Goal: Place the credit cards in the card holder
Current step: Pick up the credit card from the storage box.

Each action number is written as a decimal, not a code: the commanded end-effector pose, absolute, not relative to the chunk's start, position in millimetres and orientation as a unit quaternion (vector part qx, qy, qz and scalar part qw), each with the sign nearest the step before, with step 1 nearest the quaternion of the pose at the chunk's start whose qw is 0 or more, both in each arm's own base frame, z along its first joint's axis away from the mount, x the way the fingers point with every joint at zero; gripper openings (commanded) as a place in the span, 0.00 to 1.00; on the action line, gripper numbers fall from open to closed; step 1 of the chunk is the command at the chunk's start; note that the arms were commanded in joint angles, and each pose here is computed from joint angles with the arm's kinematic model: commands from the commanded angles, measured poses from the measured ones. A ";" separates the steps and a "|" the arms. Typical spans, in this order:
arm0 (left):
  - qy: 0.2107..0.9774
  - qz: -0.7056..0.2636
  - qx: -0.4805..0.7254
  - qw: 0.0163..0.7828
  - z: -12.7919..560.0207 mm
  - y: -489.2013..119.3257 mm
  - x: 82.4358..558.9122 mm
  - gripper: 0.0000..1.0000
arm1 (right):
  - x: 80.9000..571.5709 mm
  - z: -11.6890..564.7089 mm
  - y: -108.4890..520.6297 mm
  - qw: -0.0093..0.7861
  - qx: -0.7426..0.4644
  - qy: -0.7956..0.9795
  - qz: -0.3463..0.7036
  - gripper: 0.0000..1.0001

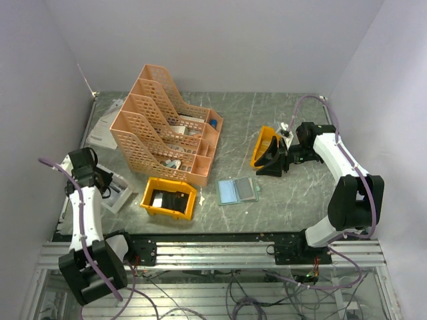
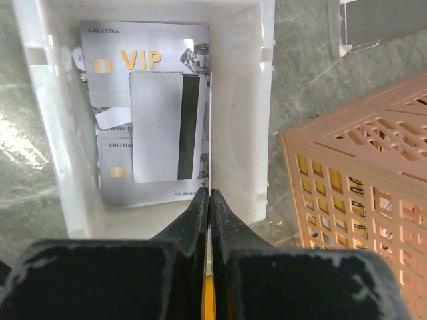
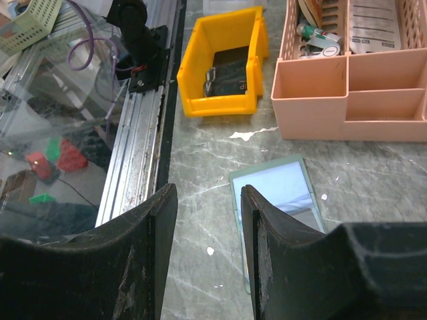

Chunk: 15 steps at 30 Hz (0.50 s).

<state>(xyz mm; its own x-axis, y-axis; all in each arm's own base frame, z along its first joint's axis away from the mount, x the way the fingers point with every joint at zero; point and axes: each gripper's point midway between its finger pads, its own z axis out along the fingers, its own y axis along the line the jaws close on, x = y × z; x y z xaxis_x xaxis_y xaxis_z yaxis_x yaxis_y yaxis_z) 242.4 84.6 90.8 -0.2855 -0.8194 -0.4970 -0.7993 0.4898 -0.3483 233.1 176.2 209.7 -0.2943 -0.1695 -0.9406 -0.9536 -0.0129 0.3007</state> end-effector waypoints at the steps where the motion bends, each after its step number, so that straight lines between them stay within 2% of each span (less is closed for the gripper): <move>1: 0.787 0.009 -0.528 0.319 108.4 90.1 227.1 0.07 | 237.7 218.2 175.7 0.380 -0.462 0.593 0.539 0.44; 7: 0.775 -0.020 -0.534 0.339 147.2 78.2 219.8 0.07 | 238.5 216.3 174.2 0.380 -0.463 0.595 0.536 0.44; 15: 0.781 -0.166 -0.412 0.439 238.4 15.6 205.9 0.07 | 231.8 215.2 173.1 0.395 -0.489 0.581 0.517 0.44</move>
